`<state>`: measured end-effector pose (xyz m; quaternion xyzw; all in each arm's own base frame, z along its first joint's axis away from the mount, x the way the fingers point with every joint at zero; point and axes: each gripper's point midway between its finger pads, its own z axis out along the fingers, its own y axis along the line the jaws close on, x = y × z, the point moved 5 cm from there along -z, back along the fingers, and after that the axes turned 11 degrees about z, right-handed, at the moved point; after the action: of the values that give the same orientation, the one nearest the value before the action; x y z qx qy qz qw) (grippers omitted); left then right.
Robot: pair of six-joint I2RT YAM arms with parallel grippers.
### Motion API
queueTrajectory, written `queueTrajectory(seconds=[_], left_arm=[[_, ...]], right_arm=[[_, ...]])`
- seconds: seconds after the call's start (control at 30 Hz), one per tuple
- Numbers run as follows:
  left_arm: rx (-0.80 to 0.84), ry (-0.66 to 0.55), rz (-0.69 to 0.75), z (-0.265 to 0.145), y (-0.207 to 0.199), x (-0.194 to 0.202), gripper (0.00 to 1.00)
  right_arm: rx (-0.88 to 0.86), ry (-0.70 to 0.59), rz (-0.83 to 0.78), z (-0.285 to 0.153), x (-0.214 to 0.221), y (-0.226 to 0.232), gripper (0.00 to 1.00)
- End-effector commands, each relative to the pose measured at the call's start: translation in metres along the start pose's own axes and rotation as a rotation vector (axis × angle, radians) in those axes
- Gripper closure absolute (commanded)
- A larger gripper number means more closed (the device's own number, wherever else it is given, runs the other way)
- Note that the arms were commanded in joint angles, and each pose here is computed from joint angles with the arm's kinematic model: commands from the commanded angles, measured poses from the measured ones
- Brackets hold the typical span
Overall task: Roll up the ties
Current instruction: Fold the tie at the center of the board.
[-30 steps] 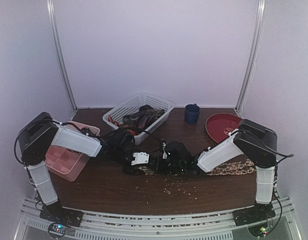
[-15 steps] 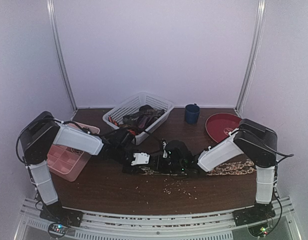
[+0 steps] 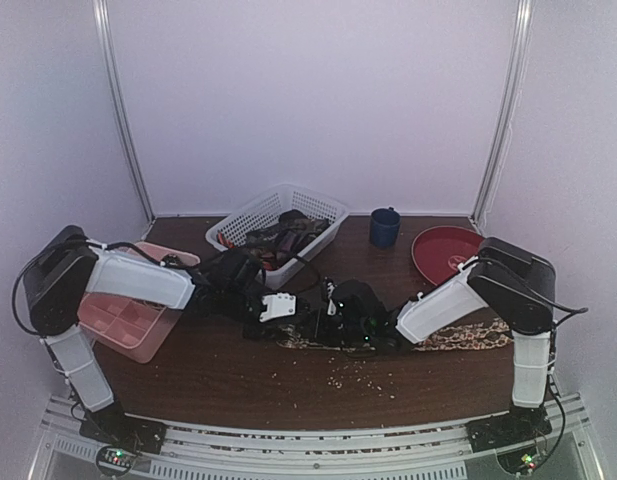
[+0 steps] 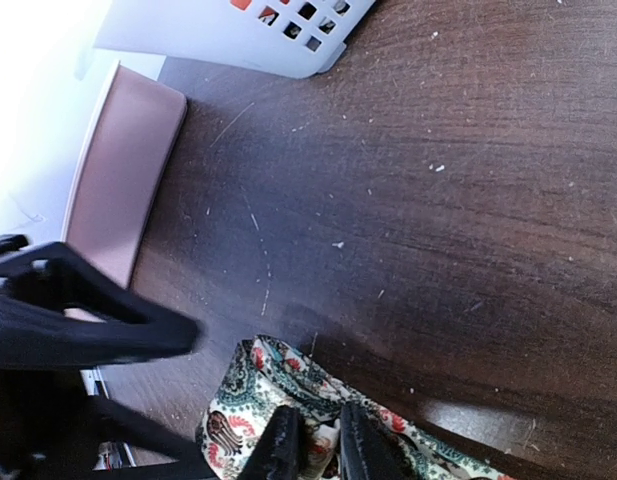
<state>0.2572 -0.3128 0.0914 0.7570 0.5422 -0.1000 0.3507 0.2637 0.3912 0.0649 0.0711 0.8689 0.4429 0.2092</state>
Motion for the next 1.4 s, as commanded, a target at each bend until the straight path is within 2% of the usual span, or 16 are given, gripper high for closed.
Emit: queueTrajectory(seconds=[0.0, 0.1, 0.2, 0.27, 0.33, 0.47, 0.53, 0.93, 1.37], left_arm=[[-0.093, -0.101, -0.097, -0.035, 0.01, -0.02, 0.47], [-0.107, -0.163, -0.164, -0.05, 0.007, -0.028, 0.47], [-0.199, -0.169, -0.318, -0.058, 0.021, -0.03, 0.53], [-0.278, -0.134, -0.455, -0.06, 0.04, -0.028, 0.64], [-0.305, -0.081, -0.584, -0.057, 0.052, -0.024, 0.8], [-0.269, -0.069, -0.751, -0.042, 0.05, -0.018, 0.96], [-0.247, -0.105, -0.792, -0.037, 0.042, -0.017, 1.0], [-0.17, -0.209, -0.903, -0.012, 0.0, -0.006, 1.0], [-0.155, -0.153, -0.925, 0.01, -0.016, 0.01, 1.0]], right_arm=[[0.016, -0.003, -0.009, 0.003, 0.0, -0.006, 0.84], [0.014, -0.005, -0.013, 0.004, -0.002, -0.005, 0.84], [0.008, -0.006, -0.026, 0.004, -0.002, -0.001, 0.84], [0.008, -0.01, -0.032, 0.004, -0.004, -0.001, 0.84], [0.011, -0.014, -0.042, 0.005, -0.004, 0.0, 0.84], [0.017, -0.014, -0.051, 0.006, -0.005, 0.0, 0.84], [0.021, -0.016, -0.054, 0.005, -0.005, 0.0, 0.84], [0.045, -0.02, -0.056, 0.003, -0.007, 0.001, 0.83], [0.122, -0.045, -0.076, -0.014, -0.012, 0.016, 0.75]])
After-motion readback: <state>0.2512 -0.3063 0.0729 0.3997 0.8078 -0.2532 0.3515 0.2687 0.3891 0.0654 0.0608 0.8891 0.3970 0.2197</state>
